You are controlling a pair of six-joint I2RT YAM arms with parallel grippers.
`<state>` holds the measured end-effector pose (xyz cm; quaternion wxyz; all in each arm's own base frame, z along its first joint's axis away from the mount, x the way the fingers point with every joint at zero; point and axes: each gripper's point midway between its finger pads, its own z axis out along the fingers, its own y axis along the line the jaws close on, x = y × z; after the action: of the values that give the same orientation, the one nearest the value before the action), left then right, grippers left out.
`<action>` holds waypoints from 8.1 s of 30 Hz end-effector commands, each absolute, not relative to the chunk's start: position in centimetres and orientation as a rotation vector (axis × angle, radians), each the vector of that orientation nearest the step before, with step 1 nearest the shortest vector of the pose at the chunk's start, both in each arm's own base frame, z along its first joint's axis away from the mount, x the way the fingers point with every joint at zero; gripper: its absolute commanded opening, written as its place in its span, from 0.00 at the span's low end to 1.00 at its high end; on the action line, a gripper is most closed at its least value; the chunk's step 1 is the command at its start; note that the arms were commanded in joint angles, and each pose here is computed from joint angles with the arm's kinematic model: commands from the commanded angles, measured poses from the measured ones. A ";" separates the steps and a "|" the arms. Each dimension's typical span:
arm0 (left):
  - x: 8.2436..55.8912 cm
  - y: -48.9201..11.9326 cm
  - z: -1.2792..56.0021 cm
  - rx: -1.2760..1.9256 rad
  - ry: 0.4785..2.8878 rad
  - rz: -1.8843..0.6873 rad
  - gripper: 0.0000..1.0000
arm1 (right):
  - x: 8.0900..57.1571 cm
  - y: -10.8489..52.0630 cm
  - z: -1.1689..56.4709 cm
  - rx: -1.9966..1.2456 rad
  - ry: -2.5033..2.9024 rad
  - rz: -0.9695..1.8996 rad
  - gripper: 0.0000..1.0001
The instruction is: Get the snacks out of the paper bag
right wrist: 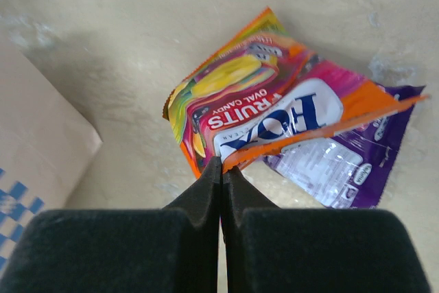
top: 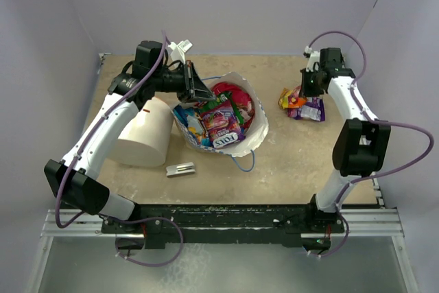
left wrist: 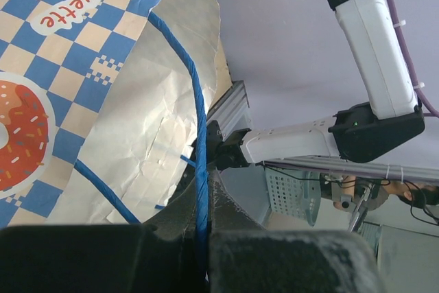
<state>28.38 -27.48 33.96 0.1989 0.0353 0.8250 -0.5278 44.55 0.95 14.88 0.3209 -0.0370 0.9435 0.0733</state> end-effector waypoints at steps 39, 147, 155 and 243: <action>27.8 -27.8 37.7 0.116 2.222 -1.537 0.00 | 41.9 -8.0 16.8 0.340 2.428 0.124 0.56; 26.6 -28.7 41.8 0.244 2.004 -1.692 0.00 | 31.5 28.7 15.1 -0.200 2.177 0.137 0.00; 26.7 -28.5 40.7 0.207 2.047 -1.656 0.00 | 29.1 29.2 20.4 -0.250 2.124 0.358 0.00; 28.3 -27.6 37.2 0.233 2.215 -1.427 0.00 | 42.8 -6.1 9.0 1.208 2.075 0.353 0.61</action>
<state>29.55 -27.56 35.01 0.2301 0.0656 0.8284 -0.5065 43.48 -5.93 5.94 0.3393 0.5105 0.7754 0.1515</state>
